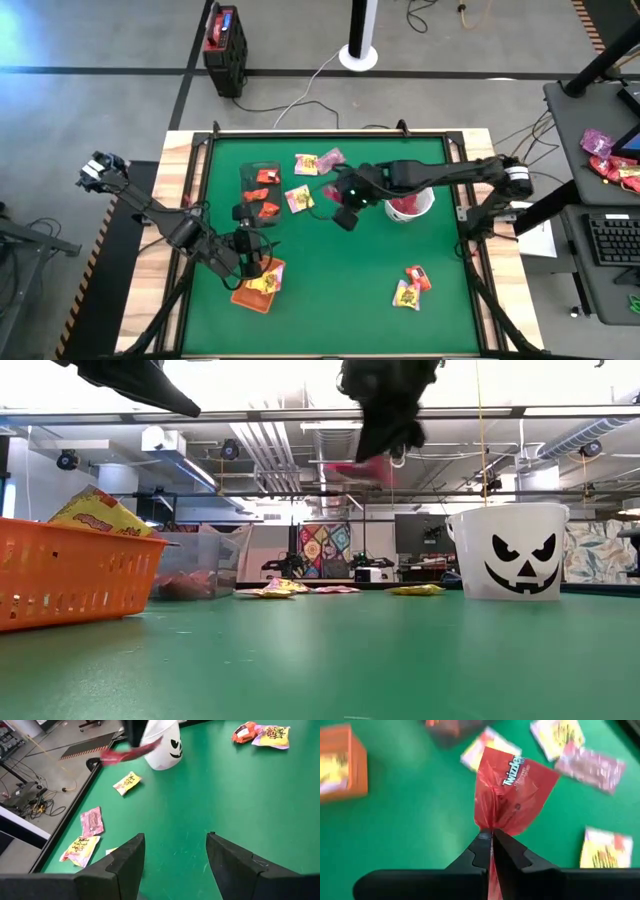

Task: Sort candy by brand, put in halloween buckets
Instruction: Put the red candy into the white bucket

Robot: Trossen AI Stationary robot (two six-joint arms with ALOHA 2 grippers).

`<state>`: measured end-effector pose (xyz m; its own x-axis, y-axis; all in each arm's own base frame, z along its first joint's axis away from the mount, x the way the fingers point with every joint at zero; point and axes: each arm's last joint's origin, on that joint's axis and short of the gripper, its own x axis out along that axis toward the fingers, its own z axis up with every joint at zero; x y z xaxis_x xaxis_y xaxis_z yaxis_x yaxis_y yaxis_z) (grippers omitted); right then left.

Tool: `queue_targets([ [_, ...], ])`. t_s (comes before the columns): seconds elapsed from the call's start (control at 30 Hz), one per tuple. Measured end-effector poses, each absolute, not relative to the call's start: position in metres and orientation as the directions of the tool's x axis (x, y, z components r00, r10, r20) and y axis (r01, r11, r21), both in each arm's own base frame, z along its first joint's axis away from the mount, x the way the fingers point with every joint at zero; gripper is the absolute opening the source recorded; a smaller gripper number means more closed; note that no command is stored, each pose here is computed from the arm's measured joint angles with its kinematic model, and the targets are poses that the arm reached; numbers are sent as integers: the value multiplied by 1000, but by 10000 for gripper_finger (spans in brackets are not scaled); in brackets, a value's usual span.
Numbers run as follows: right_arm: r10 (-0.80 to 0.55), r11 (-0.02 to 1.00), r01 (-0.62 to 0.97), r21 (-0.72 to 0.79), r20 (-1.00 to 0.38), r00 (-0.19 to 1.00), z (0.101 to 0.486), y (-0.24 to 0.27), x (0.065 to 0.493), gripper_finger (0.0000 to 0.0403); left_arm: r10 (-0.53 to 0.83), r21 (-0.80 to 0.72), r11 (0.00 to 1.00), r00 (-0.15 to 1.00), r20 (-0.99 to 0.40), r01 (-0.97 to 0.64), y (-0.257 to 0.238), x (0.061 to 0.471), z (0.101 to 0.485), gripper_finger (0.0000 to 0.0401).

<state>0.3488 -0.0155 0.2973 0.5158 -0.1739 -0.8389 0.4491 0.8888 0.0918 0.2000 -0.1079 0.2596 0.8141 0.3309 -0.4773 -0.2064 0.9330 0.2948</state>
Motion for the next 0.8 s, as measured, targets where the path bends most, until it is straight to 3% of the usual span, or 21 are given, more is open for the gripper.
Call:
queue_targets([
  [0.13,-227,832,555,16,-903,366,309,-7,314,12,329,289,934,817,-474,-209,-108,200,260,194],
  [0.27,-333,697,699,-162,-936,115,311,-7,278,12,327,283,936,820,-470,-211,-108,201,260,194],
  [0.33,-380,641,737,-217,-923,59,311,-7,268,12,326,281,936,821,-468,-212,-109,201,261,194],
  [0.4,-391,646,734,-209,-917,83,311,-5,266,12,325,279,937,823,-466,-212,-109,201,261,194],
  [0.5,-382,748,644,-163,-899,216,304,1,279,12,325,278,937,823,-466,-213,-109,201,261,194],
  [0.67,-194,956,285,-66,-871,451,280,12,308,21,324,284,936,824,-464,-208,-109,201,261,194],
  [0.8,-119,990,130,-63,-863,491,252,15,323,55,323,281,937,826,-462,-209,-109,202,262,194],
])
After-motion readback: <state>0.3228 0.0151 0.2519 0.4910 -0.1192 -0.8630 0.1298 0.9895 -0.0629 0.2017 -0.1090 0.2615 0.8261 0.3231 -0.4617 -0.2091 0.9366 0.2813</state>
